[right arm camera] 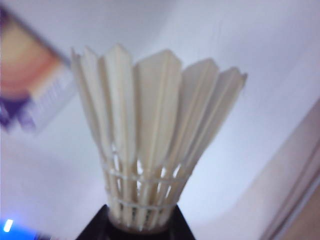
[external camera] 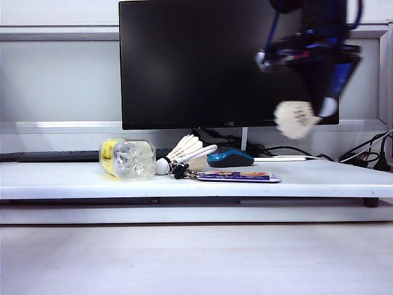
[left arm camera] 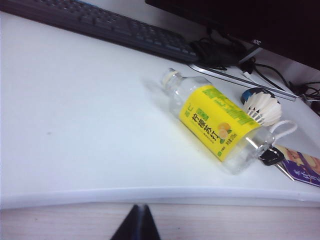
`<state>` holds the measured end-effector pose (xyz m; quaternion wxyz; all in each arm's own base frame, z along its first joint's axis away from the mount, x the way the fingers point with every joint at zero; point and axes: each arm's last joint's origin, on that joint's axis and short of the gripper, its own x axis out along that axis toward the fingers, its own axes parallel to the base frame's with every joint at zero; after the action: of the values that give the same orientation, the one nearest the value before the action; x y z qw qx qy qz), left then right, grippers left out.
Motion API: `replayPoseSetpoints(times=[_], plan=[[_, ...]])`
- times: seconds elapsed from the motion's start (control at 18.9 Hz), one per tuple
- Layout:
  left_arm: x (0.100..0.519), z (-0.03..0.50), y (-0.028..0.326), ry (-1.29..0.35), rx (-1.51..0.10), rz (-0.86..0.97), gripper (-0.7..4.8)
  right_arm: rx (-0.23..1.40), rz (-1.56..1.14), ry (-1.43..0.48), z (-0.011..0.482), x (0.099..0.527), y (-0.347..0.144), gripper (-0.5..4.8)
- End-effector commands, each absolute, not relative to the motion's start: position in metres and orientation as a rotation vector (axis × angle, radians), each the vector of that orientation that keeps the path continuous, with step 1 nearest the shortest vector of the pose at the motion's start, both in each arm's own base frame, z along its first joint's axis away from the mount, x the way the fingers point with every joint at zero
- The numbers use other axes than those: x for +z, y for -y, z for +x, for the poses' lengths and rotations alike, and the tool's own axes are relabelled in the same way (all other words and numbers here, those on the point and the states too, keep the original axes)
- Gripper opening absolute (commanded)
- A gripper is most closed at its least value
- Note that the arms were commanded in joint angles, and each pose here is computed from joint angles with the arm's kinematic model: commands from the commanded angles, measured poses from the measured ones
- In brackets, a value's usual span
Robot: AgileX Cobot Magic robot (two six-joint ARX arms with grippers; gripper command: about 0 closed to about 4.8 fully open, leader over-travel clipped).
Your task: Stack the badminton balls on the table vertically.
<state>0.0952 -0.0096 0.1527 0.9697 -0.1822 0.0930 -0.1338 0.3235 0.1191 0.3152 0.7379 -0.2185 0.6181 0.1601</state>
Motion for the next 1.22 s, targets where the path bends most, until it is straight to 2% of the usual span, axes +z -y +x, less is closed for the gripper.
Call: replayPoseSetpoints(times=[0.05, 0.16, 0.32, 0.53, 0.74, 0.95, 1.11, 1.22], plan=[[0.151, 0.095, 0.010, -0.207, -0.293, -0.374, -0.05, 0.407, -0.401, -1.376, 0.323, 0.317, -0.113, 0.81], [0.151, 0.095, 0.011, -0.210, -0.309, -0.374, -0.05, 0.454, -0.341, -1.385, 0.325, 0.316, -0.111, 0.81], [0.151, 0.094, 0.011, -0.213, -0.330, -0.376, -0.05, 0.435, -0.359, -1.387, 0.329, 0.312, -0.111, 0.81], [0.151, 0.094, 0.011, -0.213, -0.332, -0.376, -0.06, 0.479, -0.306, -1.326, 0.340, 0.305, -0.117, 0.80], [0.151, 0.094, 0.011, -0.217, -0.329, -0.402, -0.05, 0.589, -0.138, -1.313, 0.351, 0.297, -0.121, 0.81], [0.151, 0.094, 0.012, -0.219, -0.348, -0.402, -0.05, 0.571, 0.081, -1.357, 0.371, 0.277, -0.110, 0.81], [0.151, 0.094, 0.012, -0.219, -0.348, -0.403, -0.05, 0.529, 0.342, -1.296, 0.392, 0.272, -0.096, 0.81], [0.151, 0.094, 0.012, -0.219, -0.348, -0.403, -0.05, 0.483, 0.421, -1.256, 0.398, 0.274, -0.093, 0.81]])
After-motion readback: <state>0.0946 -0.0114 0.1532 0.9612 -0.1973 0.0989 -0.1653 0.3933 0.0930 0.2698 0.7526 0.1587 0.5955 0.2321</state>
